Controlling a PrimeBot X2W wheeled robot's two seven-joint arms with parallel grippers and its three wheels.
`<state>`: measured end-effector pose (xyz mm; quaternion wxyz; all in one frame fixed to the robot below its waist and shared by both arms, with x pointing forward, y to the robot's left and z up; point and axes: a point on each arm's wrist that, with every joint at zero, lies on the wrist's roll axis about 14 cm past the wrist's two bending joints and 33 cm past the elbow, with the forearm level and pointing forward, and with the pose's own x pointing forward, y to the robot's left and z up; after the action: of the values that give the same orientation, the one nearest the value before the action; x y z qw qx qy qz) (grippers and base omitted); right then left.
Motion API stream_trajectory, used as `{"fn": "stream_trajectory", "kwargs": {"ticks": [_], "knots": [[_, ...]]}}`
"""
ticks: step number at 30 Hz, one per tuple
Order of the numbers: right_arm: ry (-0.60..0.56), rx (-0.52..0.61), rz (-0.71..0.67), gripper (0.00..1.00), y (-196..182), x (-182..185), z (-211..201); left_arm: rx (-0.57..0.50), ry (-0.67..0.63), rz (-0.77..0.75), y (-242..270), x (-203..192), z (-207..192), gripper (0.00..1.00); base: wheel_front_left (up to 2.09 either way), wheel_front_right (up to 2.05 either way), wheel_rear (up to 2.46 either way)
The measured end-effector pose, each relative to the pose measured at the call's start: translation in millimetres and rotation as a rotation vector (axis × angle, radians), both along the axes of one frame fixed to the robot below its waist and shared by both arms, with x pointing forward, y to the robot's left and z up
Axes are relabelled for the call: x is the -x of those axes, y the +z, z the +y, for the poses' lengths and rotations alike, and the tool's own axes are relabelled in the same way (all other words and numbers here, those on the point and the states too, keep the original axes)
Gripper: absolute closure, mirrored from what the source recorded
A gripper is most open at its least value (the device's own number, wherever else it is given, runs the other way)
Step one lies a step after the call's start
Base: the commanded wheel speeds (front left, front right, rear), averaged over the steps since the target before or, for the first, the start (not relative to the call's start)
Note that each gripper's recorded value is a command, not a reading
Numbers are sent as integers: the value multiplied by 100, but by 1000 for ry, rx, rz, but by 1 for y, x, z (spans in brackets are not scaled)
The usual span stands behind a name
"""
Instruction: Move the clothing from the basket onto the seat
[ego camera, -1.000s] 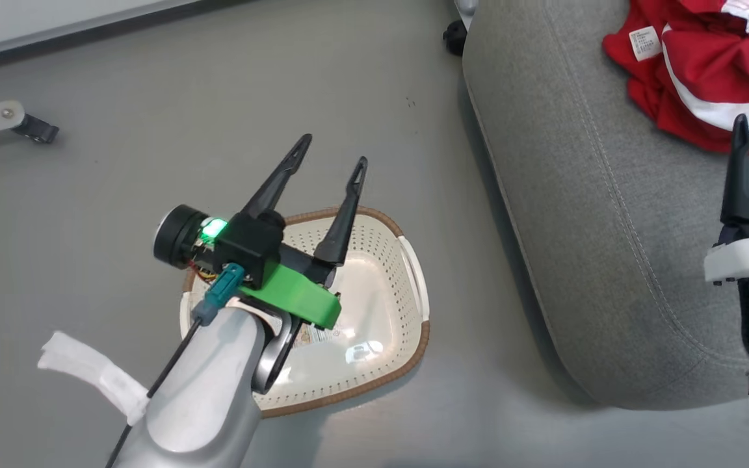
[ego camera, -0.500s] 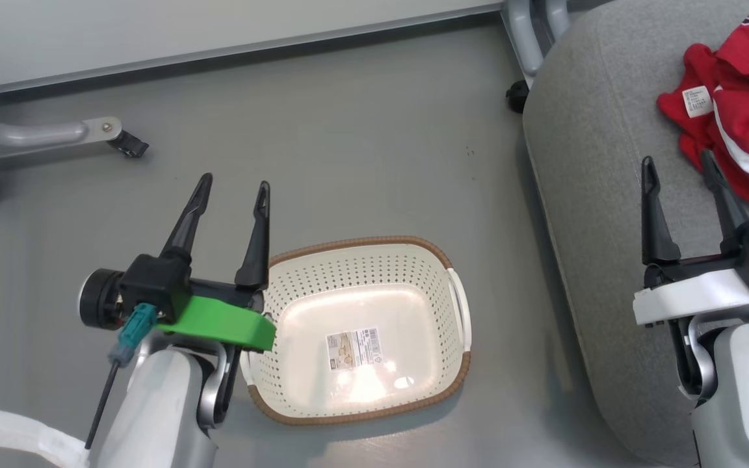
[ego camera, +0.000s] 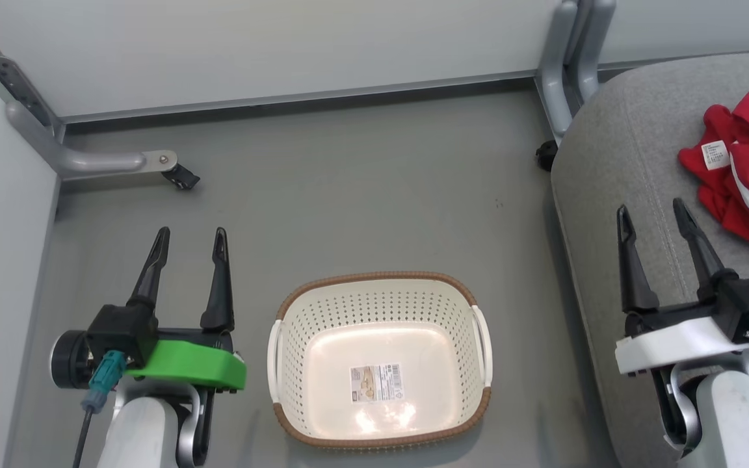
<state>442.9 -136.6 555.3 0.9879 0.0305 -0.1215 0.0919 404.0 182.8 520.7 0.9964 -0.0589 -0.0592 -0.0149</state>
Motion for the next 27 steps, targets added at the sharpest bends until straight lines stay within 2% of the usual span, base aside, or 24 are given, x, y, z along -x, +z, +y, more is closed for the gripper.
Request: {"fn": "stream_trajectory", "kwargs": {"ticks": [15, 27], "knots": [[78, -8, 35, 0, -8, 38, 24, -3, 42, -6, 2, 31, 11, 0, 0, 0, 0], [91, -22, 60, 0, -16, 43, 27, -2, 54, -7, 3, 35, 15, 0, 0, 0, 0]]}}
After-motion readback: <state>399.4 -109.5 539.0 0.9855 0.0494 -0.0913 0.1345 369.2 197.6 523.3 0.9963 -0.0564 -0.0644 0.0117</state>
